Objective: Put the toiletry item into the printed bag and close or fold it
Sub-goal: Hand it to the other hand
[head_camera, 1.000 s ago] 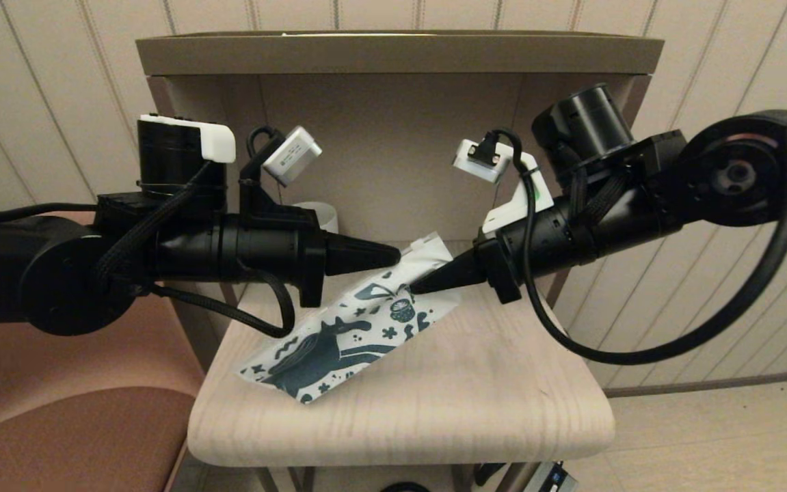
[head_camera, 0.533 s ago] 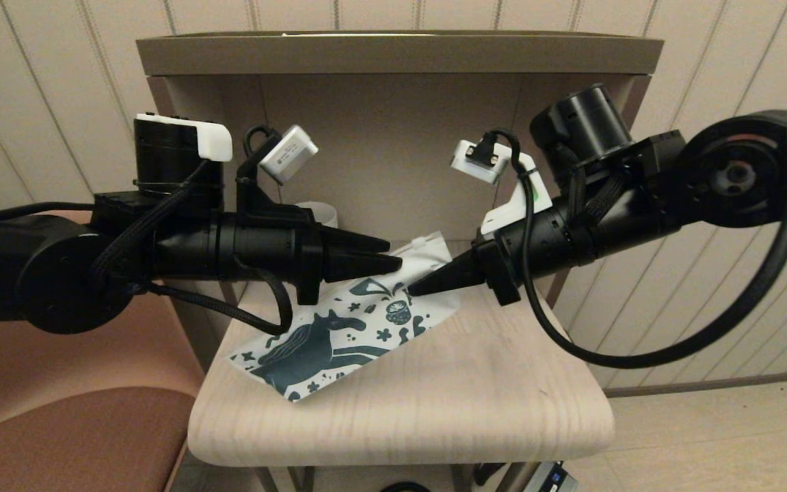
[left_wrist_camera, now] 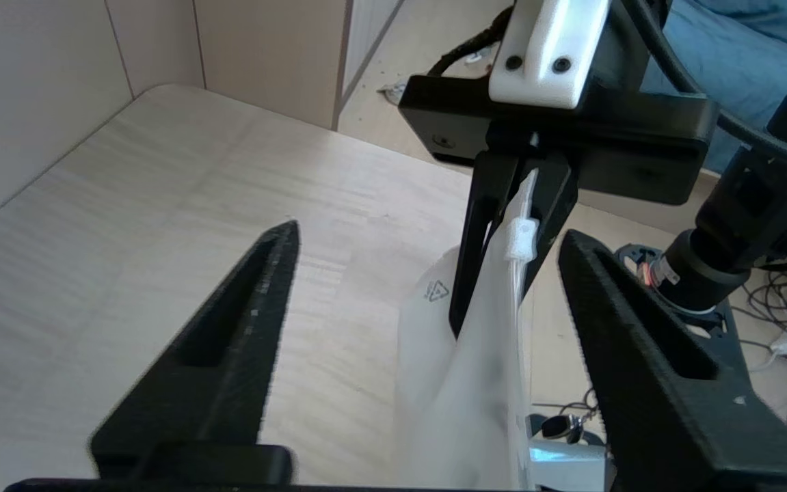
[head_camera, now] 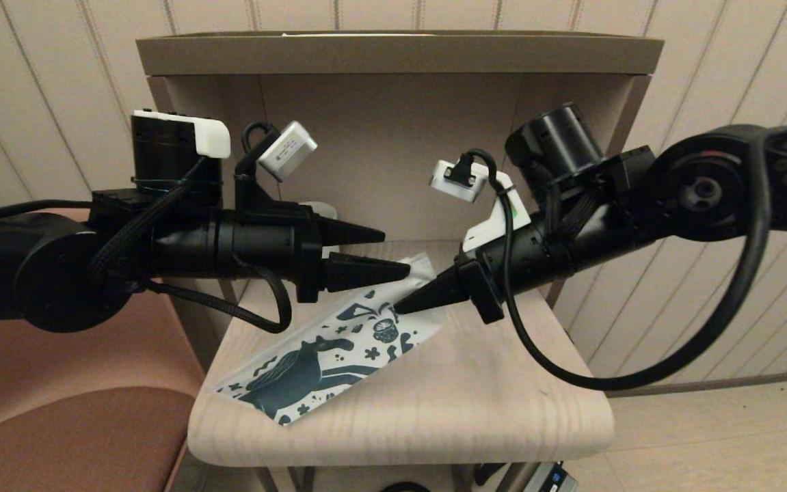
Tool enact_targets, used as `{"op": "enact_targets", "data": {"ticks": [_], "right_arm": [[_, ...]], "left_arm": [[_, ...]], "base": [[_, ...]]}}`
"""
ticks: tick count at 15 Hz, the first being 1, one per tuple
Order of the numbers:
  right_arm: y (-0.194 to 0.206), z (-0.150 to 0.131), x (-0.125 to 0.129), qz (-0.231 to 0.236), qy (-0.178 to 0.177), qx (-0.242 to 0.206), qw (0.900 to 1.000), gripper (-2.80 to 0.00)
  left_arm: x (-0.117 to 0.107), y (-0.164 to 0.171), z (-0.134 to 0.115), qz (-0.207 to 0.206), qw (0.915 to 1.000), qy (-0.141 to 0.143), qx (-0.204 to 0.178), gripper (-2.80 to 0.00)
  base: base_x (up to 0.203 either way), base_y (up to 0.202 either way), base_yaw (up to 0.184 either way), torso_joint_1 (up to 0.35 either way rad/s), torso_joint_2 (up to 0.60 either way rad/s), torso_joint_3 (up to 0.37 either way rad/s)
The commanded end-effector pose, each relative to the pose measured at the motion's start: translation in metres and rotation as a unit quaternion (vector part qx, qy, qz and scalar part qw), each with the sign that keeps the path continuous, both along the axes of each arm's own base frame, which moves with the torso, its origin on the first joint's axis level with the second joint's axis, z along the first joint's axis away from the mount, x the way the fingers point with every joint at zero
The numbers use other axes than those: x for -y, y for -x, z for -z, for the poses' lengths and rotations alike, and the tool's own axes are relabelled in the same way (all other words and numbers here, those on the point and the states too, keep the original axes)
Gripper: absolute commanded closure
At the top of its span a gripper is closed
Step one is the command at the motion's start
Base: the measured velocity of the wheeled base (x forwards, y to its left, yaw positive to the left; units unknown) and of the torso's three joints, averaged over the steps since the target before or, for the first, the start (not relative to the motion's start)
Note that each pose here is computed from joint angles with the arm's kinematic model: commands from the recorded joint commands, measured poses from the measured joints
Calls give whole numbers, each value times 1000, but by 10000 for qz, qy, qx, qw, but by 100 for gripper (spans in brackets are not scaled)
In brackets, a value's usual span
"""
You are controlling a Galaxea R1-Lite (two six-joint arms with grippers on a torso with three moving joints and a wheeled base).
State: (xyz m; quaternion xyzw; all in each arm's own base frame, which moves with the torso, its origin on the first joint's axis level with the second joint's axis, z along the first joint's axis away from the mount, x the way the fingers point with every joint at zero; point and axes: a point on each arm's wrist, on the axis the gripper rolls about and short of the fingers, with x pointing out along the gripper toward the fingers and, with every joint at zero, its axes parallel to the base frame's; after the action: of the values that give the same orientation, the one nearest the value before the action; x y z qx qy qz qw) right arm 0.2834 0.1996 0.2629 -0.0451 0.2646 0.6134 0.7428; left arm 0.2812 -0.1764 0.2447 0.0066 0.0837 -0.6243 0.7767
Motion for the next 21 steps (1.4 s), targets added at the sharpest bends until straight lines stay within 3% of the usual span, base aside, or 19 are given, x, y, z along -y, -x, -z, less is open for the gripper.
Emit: {"op": "enact_targets", "data": {"ticks": [1,21], "right_arm": [[-1,3,-4,-55,21,-39,10000,0],[-1,0,-4,-57,-11,16,10000,0]], "left_arm": [[0,0,0,23,10000,8,6,-280],[2,-4,5,17,10000,-25,-40,-280]], "base": [[0,0,0,0,0,0],[0,0,0,0,0,0]]}}
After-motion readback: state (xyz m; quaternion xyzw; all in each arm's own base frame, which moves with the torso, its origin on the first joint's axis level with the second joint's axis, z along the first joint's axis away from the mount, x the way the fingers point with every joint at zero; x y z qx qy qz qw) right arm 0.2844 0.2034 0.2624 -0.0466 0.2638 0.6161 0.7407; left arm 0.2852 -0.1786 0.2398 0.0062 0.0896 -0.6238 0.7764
